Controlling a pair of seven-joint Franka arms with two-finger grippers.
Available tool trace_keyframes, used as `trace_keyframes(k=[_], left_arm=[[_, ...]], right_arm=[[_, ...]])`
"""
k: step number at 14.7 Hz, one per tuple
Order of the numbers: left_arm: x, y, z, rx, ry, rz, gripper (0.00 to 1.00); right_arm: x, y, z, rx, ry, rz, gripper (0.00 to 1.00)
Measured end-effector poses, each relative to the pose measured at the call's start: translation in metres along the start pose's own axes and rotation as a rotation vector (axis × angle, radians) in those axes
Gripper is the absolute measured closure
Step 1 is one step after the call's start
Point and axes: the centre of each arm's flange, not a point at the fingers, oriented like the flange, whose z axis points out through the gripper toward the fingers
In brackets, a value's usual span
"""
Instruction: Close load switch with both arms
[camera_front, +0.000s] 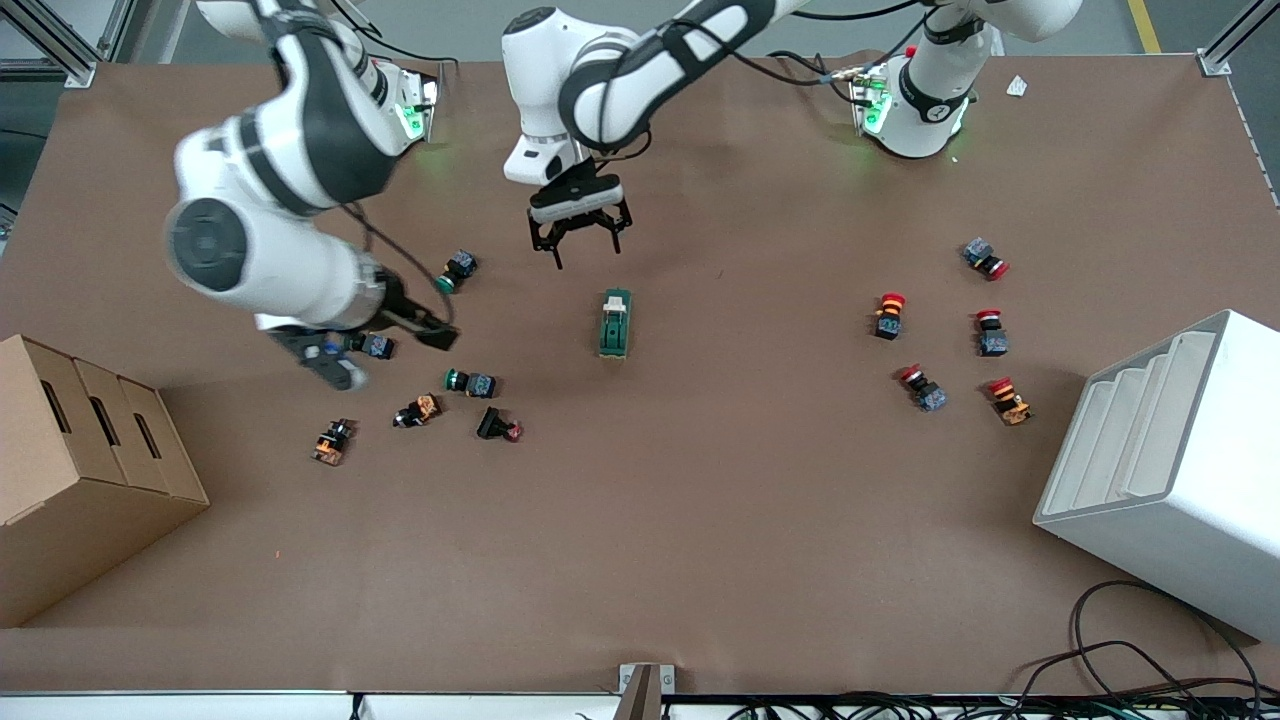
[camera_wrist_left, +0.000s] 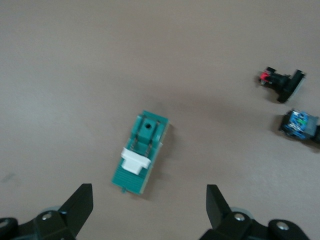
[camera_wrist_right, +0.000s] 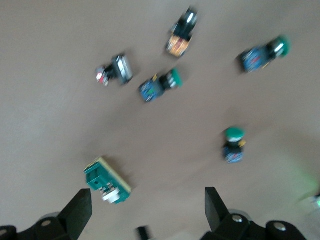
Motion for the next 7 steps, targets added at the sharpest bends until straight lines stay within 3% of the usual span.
trace_keyframes(k=[3,7], left_arm=[[-0.058,0.0,0.007,-0.051,0.09,0.038,0.0],[-0.109,-0.016,0.03,-0.122,0.224,0.093,0.0]], right_arm=[[-0.031,-0.015,0.063,0.038,-0.023,0.035,0.0],[-0.074,-0.03,0.135,0.093,-0.003,0.101,0.0]])
